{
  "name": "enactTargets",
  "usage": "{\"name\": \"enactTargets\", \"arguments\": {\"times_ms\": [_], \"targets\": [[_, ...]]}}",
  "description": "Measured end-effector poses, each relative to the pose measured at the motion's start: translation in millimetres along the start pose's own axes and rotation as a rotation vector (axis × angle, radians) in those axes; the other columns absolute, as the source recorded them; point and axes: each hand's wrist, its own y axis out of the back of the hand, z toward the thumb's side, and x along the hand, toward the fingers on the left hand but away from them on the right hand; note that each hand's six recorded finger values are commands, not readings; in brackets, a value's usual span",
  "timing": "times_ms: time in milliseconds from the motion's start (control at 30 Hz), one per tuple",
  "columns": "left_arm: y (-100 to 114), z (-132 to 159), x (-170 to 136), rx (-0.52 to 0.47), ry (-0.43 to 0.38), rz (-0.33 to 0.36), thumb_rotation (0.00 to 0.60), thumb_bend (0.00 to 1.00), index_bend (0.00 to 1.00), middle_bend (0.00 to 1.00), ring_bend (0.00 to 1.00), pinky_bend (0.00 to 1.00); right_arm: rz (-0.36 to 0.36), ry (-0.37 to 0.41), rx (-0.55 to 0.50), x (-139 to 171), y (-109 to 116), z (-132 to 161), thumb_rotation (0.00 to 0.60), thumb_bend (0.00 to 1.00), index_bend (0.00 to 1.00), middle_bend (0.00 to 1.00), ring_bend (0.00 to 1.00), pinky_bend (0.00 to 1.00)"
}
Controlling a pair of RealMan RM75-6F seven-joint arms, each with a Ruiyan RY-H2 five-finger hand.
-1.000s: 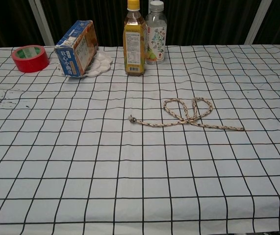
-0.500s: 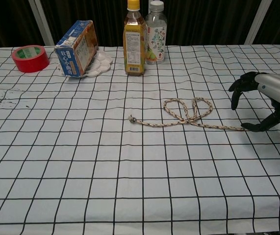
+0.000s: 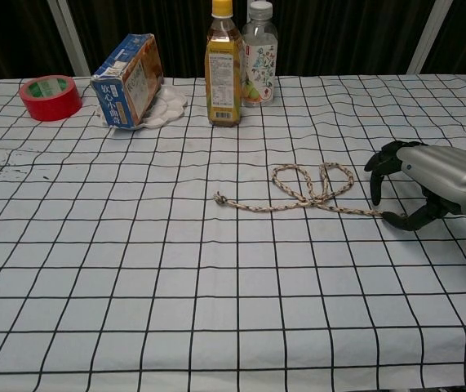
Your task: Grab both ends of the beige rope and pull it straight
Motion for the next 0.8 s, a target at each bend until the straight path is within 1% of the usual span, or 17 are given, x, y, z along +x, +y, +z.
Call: {"name": "enactTargets", "arguments": {"times_ms": [433,800], "targets": [[0.5,-2.3,-0.5,0.0,0.006,0.002,0.6,0.15,0.09,0.02,0.0,0.0,0.013,-0.008,-0.004,-3.3,-6.0,-0.6,0.6,0.32,0.52,0.18,0.0,0.0],[0.0,-2.7,-0.4,0.001,0.008,0.001,0.6,0.15,0.09,0.02,0.0,0.0,0.021,-0.009,-0.004,-4.4,-7.1,-0.9,0.6,0.36,0.54,0.18,0.0,0.0]]}}
